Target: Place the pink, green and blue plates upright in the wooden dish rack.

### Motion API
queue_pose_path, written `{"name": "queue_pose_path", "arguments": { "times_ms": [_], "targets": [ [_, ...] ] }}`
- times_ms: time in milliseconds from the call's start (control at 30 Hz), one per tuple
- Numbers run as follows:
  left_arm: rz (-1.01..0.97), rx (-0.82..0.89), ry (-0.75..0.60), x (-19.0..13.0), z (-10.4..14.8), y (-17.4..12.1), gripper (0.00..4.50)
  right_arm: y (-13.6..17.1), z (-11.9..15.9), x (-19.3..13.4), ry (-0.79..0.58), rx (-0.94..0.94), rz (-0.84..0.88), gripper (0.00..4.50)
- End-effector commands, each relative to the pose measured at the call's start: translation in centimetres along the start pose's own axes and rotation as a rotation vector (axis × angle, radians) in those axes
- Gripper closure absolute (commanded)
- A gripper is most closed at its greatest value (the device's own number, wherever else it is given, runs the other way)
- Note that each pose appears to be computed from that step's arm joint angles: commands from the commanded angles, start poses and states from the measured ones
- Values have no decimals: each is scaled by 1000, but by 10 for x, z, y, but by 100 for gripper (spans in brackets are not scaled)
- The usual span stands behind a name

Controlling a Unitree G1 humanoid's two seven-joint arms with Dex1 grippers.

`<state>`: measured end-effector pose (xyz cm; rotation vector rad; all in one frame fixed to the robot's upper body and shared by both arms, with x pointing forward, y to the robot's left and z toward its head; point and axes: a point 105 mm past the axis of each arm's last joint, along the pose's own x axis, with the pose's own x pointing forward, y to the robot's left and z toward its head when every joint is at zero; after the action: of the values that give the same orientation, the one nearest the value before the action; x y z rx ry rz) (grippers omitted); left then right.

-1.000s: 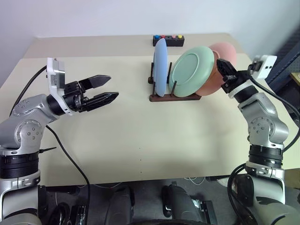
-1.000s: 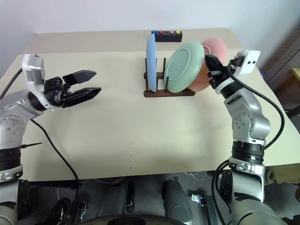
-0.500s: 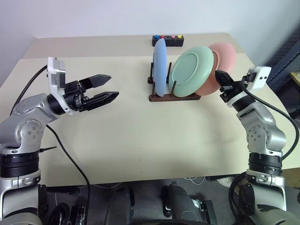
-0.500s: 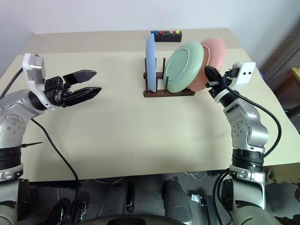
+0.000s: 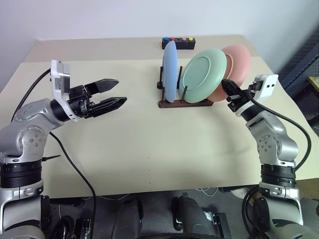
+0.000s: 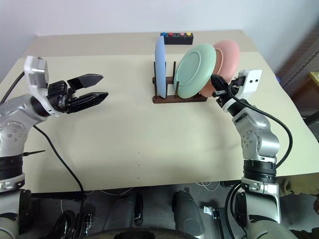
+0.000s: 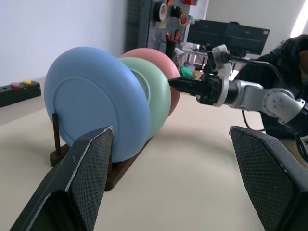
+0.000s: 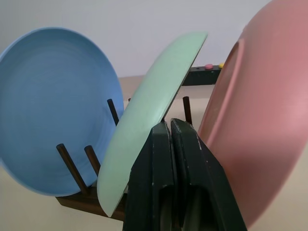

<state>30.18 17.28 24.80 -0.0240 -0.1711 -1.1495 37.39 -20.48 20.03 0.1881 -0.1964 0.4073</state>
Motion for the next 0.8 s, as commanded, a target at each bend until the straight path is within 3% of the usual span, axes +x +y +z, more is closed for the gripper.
{"name": "queue_pose_path", "arguments": {
  "times_ms": [33, 800],
  "targets": [
    [-15, 41, -8, 0, 9, -5, 49, 13, 25, 4, -83, -34, 48, 445],
    [-15, 26, -1, 0, 8, -7, 49, 49, 30, 17, -86, -25, 168, 445]
  ]
}}
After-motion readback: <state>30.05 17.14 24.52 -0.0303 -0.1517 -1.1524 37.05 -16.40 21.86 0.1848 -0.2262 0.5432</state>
